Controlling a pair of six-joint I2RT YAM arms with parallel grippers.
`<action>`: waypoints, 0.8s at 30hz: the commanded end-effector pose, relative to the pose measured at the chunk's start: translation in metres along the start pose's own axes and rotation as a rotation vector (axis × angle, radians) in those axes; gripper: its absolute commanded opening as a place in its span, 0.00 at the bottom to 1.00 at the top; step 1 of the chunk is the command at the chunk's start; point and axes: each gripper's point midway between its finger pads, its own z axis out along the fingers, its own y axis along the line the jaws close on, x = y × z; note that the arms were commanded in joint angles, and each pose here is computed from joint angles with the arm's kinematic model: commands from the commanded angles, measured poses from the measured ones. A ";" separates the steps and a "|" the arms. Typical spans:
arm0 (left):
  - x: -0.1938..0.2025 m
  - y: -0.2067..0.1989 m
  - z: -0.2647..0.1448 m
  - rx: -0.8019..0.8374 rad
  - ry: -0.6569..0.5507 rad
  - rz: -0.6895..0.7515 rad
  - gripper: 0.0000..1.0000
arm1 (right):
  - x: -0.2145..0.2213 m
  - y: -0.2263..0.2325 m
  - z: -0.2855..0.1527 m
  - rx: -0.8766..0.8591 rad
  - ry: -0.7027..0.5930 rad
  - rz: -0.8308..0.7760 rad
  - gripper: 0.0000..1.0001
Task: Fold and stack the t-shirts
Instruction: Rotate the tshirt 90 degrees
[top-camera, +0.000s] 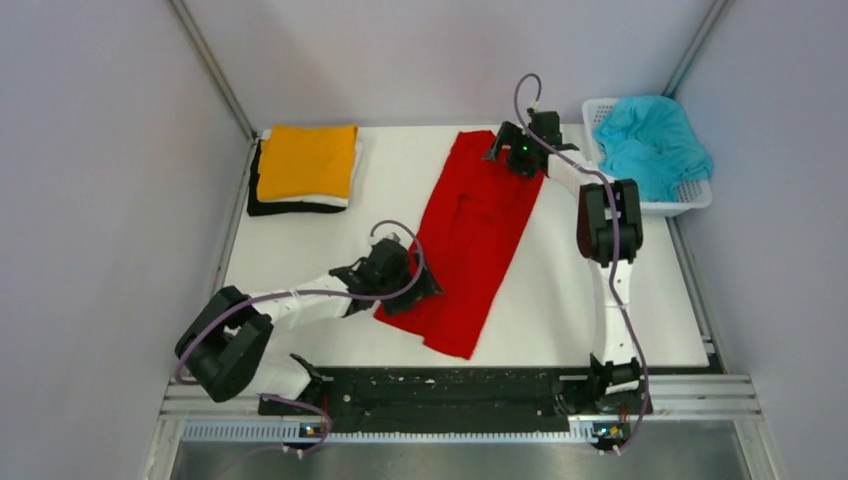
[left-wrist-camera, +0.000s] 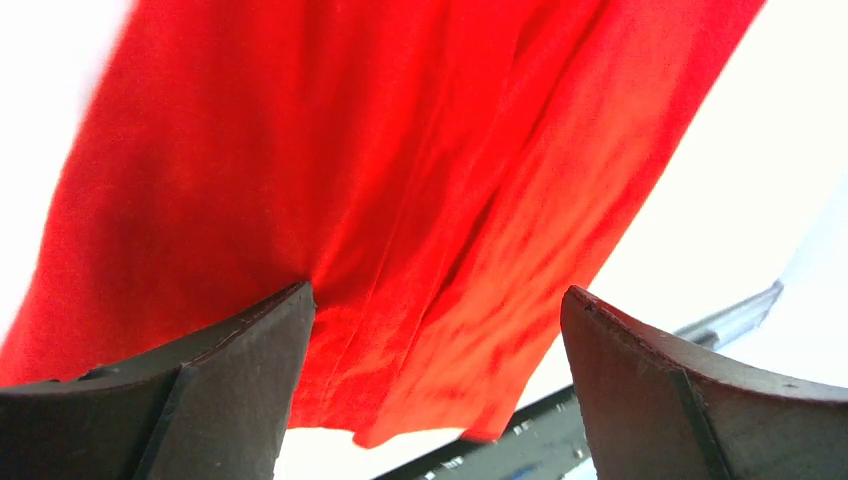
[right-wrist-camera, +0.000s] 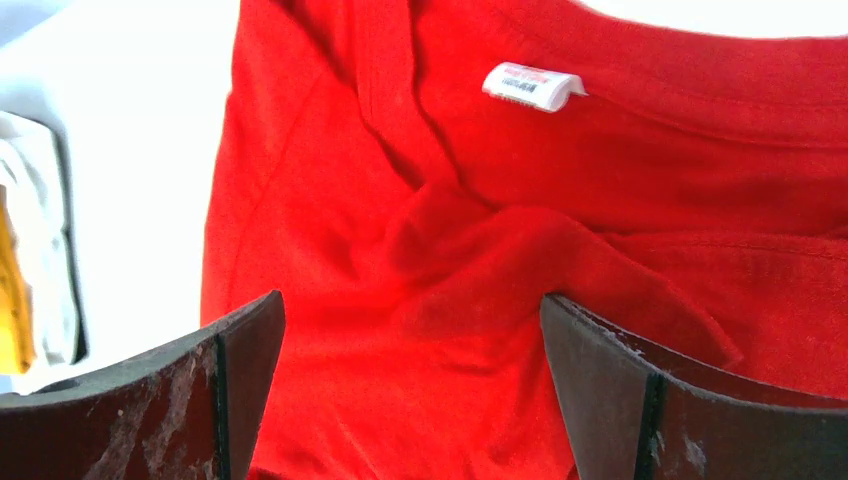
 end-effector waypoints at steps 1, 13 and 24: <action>0.060 -0.014 0.007 0.027 0.165 -0.022 0.99 | 0.033 0.009 0.057 -0.088 0.164 -0.068 0.99; 0.040 -0.060 -0.053 0.051 -0.052 0.151 0.99 | -0.082 0.088 -0.027 -0.019 -0.121 -0.237 0.99; 0.014 0.020 -0.059 -0.078 -0.128 0.171 0.99 | 0.087 0.058 -0.192 0.213 -0.027 -0.368 0.99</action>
